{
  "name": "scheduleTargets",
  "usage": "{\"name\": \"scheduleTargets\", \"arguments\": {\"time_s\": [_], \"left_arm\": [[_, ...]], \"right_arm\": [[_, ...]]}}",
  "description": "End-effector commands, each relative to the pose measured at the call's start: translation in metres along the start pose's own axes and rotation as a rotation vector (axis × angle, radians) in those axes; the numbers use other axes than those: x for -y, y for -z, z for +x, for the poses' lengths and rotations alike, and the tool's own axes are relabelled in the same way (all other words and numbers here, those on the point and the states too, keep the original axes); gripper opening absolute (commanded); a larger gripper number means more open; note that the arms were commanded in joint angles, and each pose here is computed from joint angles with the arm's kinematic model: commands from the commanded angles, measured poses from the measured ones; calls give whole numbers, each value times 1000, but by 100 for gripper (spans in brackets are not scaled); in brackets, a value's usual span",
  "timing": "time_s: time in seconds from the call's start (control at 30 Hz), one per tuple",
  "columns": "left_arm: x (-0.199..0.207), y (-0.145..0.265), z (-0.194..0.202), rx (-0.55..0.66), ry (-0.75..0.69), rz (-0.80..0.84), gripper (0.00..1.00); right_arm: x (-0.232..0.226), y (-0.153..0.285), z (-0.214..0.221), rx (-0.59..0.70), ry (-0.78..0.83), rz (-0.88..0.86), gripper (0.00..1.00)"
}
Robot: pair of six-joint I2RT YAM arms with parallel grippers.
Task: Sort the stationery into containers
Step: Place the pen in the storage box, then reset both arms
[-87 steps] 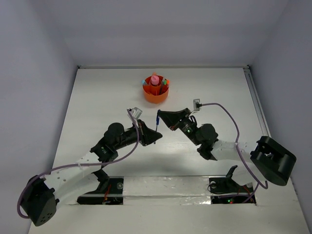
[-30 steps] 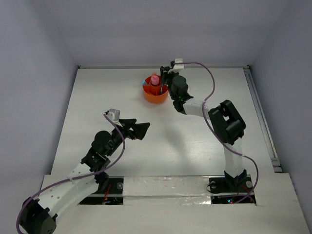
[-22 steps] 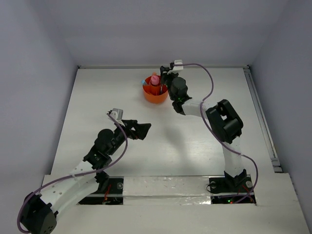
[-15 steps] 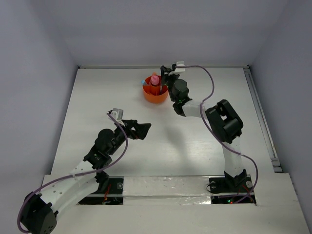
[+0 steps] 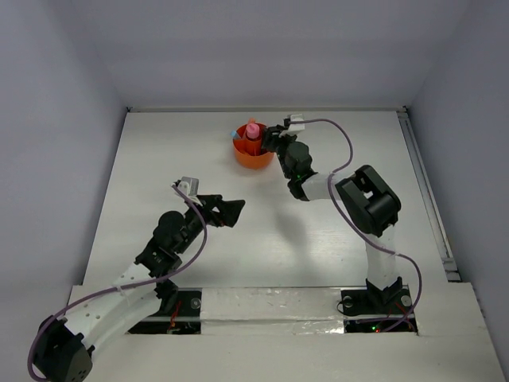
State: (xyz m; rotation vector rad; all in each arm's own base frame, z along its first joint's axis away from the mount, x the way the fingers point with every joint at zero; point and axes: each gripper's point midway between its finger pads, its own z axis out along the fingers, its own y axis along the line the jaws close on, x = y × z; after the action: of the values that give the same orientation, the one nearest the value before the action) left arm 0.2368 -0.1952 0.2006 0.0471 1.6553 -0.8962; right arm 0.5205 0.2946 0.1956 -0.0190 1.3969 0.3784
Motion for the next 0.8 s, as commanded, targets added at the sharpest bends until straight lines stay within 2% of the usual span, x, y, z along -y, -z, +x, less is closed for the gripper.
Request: {"name": "scheduleTargets", "arguments": {"time_s": [0.0, 0.07, 0.17, 0.2, 0.27, 0.3, 0.33, 0.37, 0.4, 0.43, 0.47, 0.5, 0.53, 0.6, 0.73, 0.77], "left_arm": [[6, 0, -17, 56, -10, 13, 99], [4, 0, -23, 73, -4, -9, 99], [5, 2, -28, 90, 17, -18, 99], [4, 3, -30, 93, 26, -26, 99], [9, 5, -39, 111, 36, -22, 99], [9, 6, -38, 102, 42, -27, 99], [11, 7, -41, 105, 51, -23, 99], [16, 9, -49, 124, 56, -9, 99], [17, 10, -49, 119, 63, -12, 99], [20, 12, -55, 129, 73, -10, 99], [22, 14, -59, 139, 78, -7, 99], [21, 15, -60, 137, 81, -16, 99], [24, 16, -65, 145, 85, -14, 99], [28, 20, -71, 154, 89, -6, 99], [36, 30, -88, 195, 91, 15, 99], [41, 36, -97, 220, 92, 30, 99]], "right_arm": [[-17, 3, -68, 132, -69, -41, 66], [-21, 8, -80, 126, -84, -58, 74], [-20, 18, -80, 76, -95, -63, 93], [-21, 22, -94, 81, -107, -64, 100], [-17, 34, -87, 11, -123, -50, 100], [-16, 43, -107, 26, -152, -49, 100], [-14, 50, -109, 5, -170, -43, 100], [-9, 64, -89, -74, -184, -30, 100], [-7, 74, -89, -99, -204, -29, 100], [-12, 86, -107, -98, -258, -56, 100], [-6, 105, -84, -191, -252, -49, 100], [-7, 116, -81, -223, -272, -62, 100], [-14, 131, -96, -228, -305, -113, 100], [-14, 161, -77, -330, -349, -133, 100], [-16, 210, -94, -369, -420, -207, 100], [-16, 226, -114, -340, -424, -240, 100]]}}
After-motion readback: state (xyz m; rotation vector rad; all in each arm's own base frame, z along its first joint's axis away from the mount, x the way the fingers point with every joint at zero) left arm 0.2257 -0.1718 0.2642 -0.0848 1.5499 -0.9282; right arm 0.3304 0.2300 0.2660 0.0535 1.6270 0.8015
